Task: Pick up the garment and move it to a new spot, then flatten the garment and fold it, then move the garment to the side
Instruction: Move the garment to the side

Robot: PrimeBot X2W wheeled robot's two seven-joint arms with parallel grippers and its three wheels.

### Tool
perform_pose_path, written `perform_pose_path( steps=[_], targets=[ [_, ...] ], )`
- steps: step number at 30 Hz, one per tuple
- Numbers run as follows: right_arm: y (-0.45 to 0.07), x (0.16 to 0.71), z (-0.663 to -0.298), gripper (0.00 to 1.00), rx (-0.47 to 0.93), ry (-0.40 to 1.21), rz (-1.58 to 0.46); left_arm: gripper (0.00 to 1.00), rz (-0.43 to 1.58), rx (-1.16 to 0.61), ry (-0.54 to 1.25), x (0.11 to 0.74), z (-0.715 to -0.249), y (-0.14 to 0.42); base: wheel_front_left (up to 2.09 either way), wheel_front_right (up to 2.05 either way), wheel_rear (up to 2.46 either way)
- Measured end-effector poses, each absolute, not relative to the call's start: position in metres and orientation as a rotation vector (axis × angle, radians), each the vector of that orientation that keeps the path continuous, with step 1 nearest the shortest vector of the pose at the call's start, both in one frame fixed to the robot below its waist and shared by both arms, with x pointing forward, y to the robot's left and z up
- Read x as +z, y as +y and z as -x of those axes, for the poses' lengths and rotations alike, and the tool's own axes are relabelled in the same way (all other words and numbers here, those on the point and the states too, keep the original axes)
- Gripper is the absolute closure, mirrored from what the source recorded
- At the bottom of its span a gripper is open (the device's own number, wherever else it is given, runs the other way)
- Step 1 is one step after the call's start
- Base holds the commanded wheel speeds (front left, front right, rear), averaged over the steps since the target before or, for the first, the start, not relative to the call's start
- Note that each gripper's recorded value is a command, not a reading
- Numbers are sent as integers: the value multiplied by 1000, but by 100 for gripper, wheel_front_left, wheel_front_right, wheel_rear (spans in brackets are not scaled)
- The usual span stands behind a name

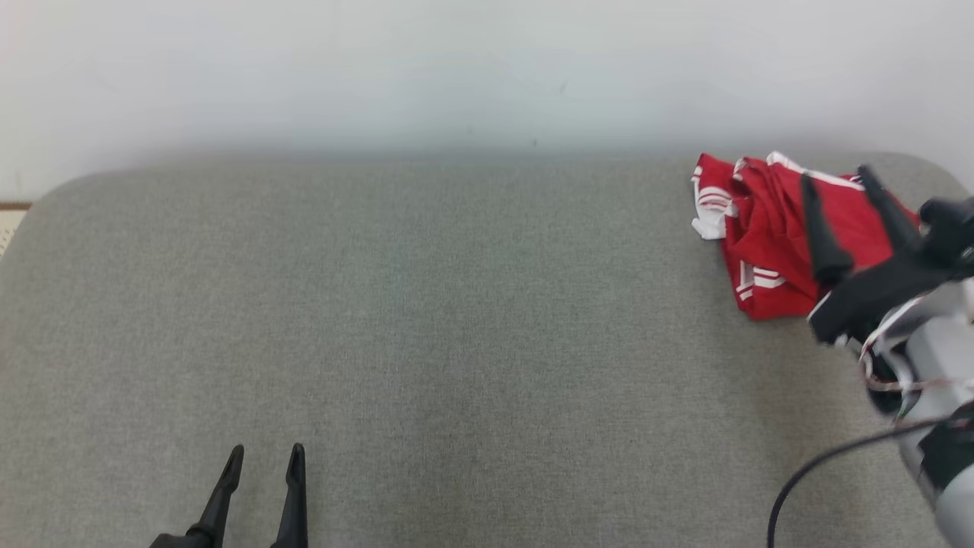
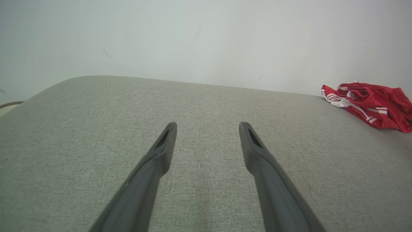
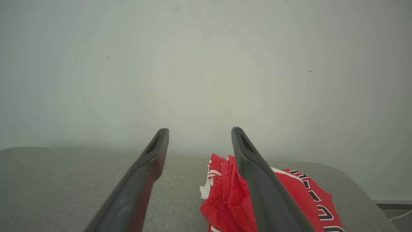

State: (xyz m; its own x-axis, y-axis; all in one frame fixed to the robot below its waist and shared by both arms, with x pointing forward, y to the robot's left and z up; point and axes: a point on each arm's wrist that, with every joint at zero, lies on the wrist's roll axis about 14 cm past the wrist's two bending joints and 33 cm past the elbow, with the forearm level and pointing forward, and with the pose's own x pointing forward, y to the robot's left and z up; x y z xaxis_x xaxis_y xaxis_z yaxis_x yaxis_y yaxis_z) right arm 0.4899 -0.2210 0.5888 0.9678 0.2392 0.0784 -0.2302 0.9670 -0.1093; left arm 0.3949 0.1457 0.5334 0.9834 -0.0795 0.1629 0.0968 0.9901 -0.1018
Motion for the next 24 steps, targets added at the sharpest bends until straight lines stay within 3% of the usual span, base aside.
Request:
perform_pose_path(
  steps=[12, 24],
  targets=[
    [-188, 579, -422, 0, 219, -212, 54, 0, 125, -108, -216, 554, -379, 139, 0, 0, 0],
    [-151, 539, -371, 0, 188, -152, -2, 0, 127, -104, -229, 558, -369, 141, 0, 0, 0]
  ],
)
